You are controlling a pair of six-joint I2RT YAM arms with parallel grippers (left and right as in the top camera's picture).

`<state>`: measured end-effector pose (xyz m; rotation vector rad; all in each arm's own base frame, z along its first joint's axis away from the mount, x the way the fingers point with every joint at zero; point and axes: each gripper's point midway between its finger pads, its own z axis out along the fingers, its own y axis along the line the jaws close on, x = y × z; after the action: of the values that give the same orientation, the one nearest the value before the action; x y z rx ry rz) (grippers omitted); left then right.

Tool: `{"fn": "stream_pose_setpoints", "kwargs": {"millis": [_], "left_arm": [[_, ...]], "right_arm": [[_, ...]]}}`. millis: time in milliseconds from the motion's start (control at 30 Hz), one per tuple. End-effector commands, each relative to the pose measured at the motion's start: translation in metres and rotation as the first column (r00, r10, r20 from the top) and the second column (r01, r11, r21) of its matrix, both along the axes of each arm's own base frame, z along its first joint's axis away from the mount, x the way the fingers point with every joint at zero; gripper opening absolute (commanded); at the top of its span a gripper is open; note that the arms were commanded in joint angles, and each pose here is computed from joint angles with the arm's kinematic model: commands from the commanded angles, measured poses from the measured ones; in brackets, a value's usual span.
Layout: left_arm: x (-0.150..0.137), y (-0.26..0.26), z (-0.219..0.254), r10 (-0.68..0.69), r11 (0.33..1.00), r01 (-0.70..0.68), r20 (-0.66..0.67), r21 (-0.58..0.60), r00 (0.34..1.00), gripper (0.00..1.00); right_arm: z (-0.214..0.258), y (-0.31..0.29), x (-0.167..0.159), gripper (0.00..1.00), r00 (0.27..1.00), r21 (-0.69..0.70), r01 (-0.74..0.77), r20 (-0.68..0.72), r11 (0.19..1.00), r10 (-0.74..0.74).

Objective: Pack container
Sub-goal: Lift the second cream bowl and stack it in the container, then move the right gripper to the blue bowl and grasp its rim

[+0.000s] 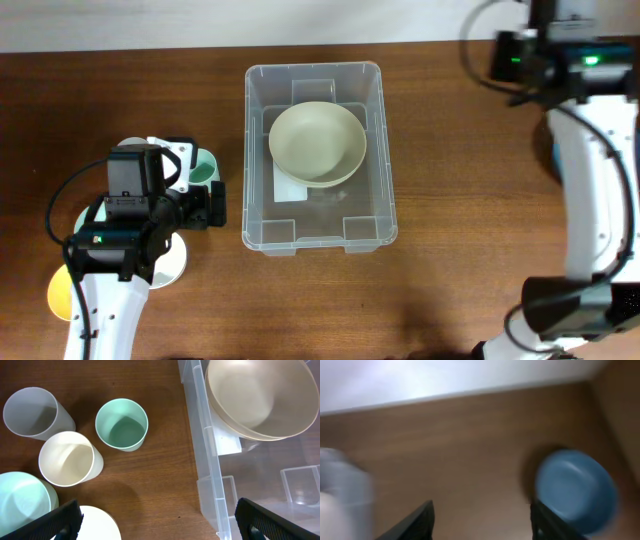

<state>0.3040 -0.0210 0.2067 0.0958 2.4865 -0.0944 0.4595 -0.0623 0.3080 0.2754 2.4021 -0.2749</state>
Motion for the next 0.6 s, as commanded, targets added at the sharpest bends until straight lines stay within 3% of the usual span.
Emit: {"fn": "stream_pose_setpoints", "kwargs": {"millis": [0, 200, 567], "left_arm": [[0.002, 0.000, 0.009, 0.007, 1.000, -0.007, 0.023, -0.013, 1.000, 1.00], [0.002, 0.000, 0.009, 0.007, 1.000, -0.007, 0.023, -0.013, 1.000, 0.99], [0.003, 0.000, 0.009, 0.007, 1.000, -0.007, 0.024, -0.013, 1.000, 0.99]], "right_arm": [[-0.049, -0.053, -0.003, 0.58, 0.983, -0.046, 0.110, -0.145, 0.993, -0.116], [-0.125, -0.119, -0.022, 0.63, 0.901, -0.029, 0.262, -0.352, 0.965, -0.255], [-0.203, -0.169, -0.040, 0.64, 0.807, 0.036, 0.394, -0.492, 0.918, -0.327]]}}
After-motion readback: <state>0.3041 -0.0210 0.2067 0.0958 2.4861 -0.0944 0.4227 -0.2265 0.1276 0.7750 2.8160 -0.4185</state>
